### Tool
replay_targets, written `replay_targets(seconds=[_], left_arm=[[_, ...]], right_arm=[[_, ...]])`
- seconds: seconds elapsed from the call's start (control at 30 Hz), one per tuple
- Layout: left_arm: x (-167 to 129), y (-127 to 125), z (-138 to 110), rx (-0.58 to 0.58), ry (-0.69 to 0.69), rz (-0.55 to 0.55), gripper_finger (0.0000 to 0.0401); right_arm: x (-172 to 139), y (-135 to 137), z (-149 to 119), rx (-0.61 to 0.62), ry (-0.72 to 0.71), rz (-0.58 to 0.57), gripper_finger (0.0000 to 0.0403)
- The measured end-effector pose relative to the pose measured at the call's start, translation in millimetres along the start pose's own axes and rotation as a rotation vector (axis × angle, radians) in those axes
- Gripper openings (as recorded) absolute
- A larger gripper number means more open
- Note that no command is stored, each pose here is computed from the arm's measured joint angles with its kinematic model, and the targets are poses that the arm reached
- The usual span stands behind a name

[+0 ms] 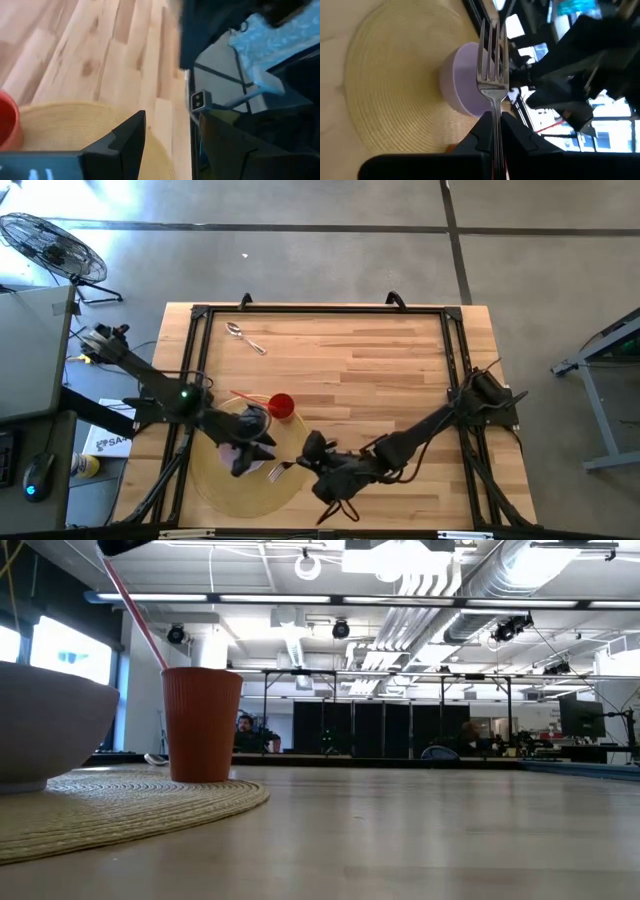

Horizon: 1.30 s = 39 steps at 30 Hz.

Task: Pick & Place Utensil
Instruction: Put the silver fork into the purple bowl on the brown mat

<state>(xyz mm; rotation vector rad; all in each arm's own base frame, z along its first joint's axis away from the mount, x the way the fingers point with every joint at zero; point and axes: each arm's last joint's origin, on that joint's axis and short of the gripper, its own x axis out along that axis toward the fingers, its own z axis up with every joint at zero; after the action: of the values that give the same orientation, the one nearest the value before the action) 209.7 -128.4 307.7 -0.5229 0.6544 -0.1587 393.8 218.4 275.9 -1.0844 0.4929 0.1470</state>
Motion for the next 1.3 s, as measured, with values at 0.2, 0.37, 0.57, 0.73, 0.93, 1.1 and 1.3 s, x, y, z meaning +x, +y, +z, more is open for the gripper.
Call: replay_targets(seconds=[0.2,0.37,0.57,0.73,0.93,1.1,1.3], left_arm=[[24.9,6.3,-3.8,-0.109,0.078,0.035,0.0183],[35.5,3.0,-3.2,-0.121,0.092,-0.022,0.0183],[39.5,4.8,-6.7,-0.114,0.121,-0.003,0.0183],[41.1,5.0,-6.7,-0.105,0.114,0.006,0.0183],[41.1,4.6,-6.5,-0.081,0.115,-0.001,0.0143],[41.1,4.3,-6.3,-0.059,0.115,-0.008,0.0072],[41.2,3.2,-5.4,-0.053,0.107,-0.02,0.0013]], right_arm=[[9.3,-5.0,6.7,-0.076,0.031,0.069,0.0013],[21.4,-4.0,3.6,-0.092,0.051,0.105,0.0013],[25.1,-9.6,1.6,-0.098,0.055,0.072,0.0017],[26.6,-11.0,1.3,-0.078,0.028,0.086,0.0018],[26.8,-13.7,2.9,-0.073,0.033,0.041,0.0021],[26.9,-14.5,3.7,-0.053,0.027,0.032,0.0024],[24.7,-12.9,5.4,0.025,0.053,0.001,0.003]])
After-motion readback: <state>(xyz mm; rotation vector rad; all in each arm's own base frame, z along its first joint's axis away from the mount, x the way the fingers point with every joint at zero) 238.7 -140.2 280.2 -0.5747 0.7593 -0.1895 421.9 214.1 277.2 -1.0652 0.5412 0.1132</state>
